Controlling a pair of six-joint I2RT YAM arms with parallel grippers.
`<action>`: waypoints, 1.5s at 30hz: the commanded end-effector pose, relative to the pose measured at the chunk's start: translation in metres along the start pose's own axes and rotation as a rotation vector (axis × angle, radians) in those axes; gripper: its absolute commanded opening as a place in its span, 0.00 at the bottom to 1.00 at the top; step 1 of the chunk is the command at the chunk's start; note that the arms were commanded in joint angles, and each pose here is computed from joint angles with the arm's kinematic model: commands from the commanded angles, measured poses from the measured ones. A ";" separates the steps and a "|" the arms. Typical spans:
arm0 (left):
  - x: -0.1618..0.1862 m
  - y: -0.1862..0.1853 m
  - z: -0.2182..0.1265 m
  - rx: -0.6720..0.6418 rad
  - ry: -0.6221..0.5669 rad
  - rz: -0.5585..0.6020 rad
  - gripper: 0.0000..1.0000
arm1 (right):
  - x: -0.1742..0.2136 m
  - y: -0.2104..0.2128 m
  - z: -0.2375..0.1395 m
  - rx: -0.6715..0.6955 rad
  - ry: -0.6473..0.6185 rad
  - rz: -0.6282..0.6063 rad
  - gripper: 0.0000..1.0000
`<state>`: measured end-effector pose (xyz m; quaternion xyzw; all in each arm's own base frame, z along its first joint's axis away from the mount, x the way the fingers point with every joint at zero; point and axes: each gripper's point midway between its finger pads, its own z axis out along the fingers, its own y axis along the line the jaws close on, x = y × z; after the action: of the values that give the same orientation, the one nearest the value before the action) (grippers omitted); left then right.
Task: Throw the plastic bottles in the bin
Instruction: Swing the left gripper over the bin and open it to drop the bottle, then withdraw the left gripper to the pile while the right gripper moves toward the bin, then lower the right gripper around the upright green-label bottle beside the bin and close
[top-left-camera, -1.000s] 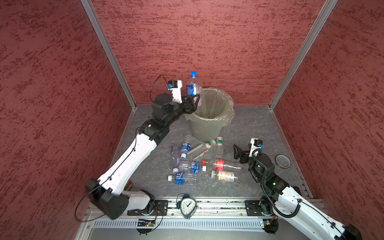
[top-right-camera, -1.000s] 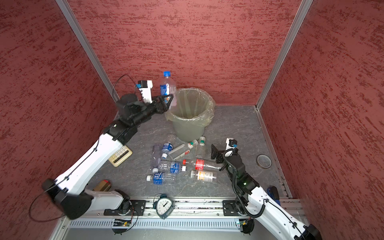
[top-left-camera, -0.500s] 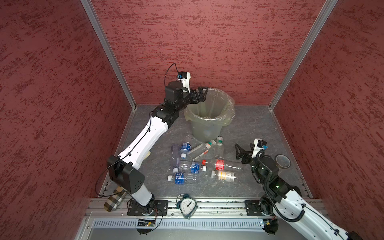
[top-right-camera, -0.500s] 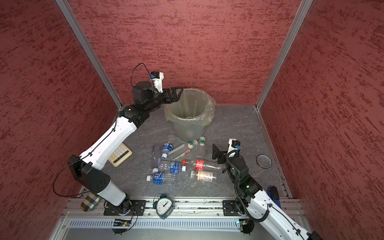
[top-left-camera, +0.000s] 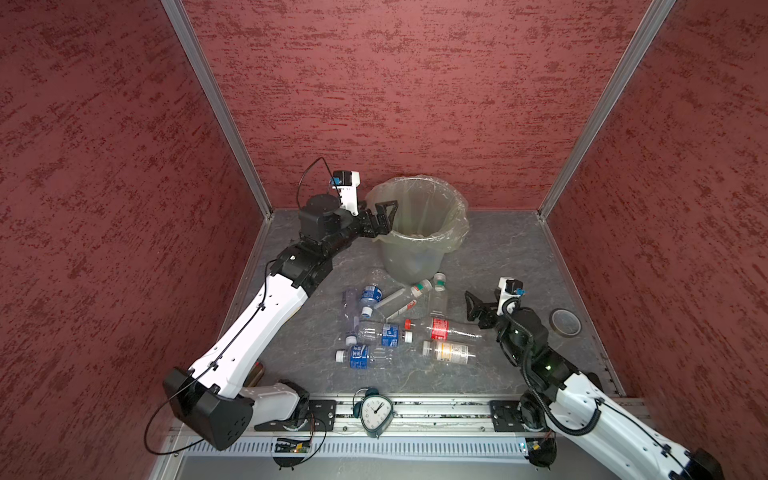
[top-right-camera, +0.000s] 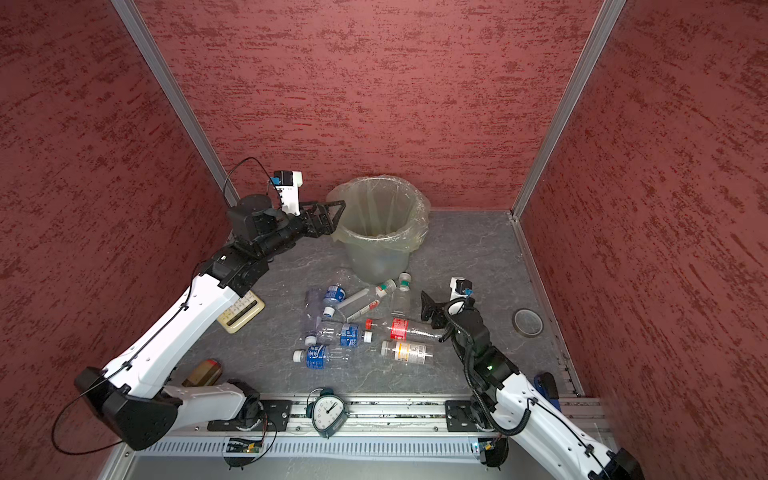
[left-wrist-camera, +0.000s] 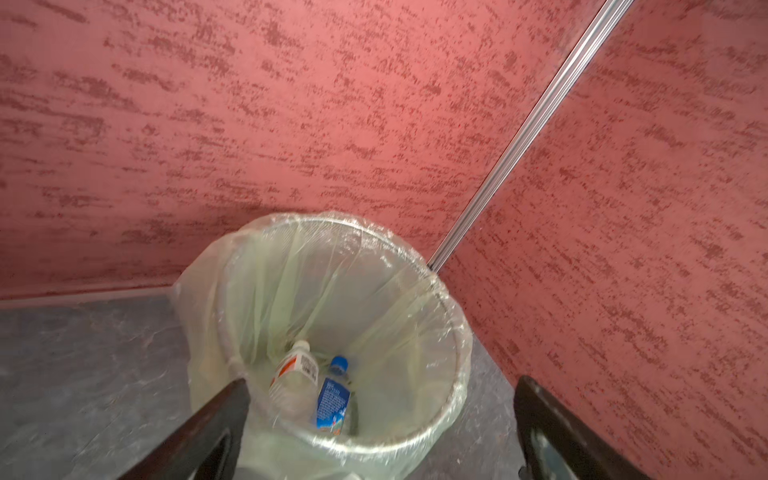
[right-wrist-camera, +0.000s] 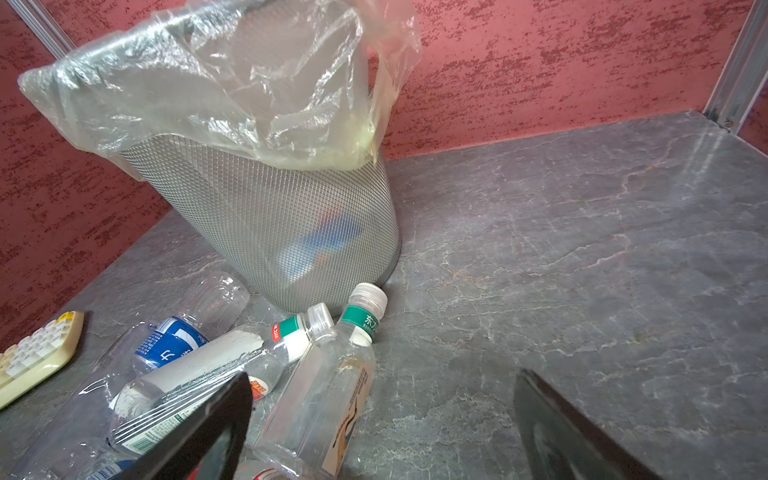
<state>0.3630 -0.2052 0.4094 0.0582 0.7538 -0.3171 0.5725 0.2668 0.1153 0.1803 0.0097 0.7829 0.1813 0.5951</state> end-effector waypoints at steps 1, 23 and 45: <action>0.010 0.009 -0.017 -0.029 -0.004 0.016 1.00 | -0.012 0.008 0.001 -0.026 -0.029 0.020 0.98; 0.176 0.084 -0.062 -0.169 0.207 -0.097 0.99 | -0.008 0.020 0.031 0.035 0.090 0.055 0.98; 0.257 0.129 -0.074 -0.262 0.291 -0.039 0.99 | 0.035 0.051 0.078 0.162 0.317 0.035 0.95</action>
<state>0.2695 -0.1355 0.1413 0.0136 0.8676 -0.2218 0.4449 0.3160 0.1927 0.1450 0.0226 0.8749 0.1373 0.4639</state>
